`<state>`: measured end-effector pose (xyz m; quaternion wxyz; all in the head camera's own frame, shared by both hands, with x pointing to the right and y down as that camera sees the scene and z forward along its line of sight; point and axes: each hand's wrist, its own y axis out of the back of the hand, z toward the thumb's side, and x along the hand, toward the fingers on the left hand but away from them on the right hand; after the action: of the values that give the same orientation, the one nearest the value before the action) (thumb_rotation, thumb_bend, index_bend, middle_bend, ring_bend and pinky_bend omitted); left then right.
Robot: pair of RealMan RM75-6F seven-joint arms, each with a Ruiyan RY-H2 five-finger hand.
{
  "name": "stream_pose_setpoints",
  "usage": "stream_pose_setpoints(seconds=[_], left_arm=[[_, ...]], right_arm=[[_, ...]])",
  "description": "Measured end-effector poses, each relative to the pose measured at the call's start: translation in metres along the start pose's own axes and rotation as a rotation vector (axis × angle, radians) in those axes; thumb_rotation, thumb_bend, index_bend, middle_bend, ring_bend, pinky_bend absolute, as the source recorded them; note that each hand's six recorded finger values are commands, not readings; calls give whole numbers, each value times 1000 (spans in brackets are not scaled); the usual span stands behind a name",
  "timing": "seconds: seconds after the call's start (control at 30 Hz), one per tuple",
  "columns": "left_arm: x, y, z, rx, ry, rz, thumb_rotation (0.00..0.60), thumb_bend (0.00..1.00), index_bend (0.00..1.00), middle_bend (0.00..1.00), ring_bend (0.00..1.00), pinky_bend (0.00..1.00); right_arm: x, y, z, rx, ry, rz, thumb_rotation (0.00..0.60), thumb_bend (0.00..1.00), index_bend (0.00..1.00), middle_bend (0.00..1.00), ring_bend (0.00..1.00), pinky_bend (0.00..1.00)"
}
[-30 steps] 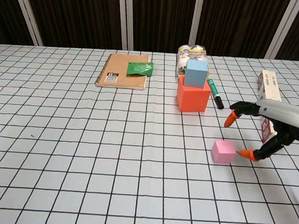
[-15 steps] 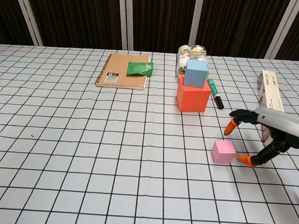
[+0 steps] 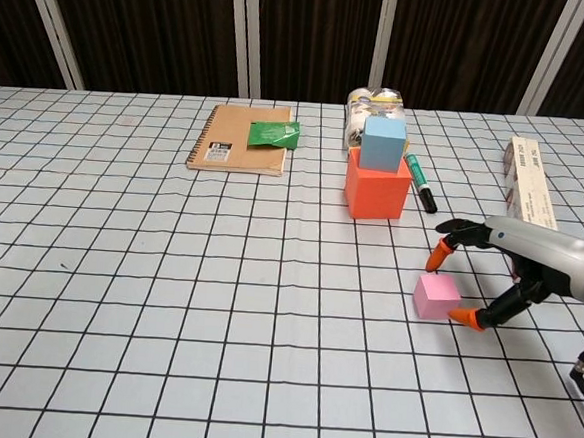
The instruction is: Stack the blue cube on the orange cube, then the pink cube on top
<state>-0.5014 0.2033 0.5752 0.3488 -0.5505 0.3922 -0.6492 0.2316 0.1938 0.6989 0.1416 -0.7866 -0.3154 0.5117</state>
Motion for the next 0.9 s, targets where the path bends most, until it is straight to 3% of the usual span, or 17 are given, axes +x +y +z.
stream_pose_setpoints(seconds=[0.9], left_arm=[[0, 0, 1, 3, 2, 1, 600, 114, 54, 0, 0, 0]], right_arm=[[-12, -6, 1, -58, 32, 9, 600, 363, 447, 4, 16, 0]])
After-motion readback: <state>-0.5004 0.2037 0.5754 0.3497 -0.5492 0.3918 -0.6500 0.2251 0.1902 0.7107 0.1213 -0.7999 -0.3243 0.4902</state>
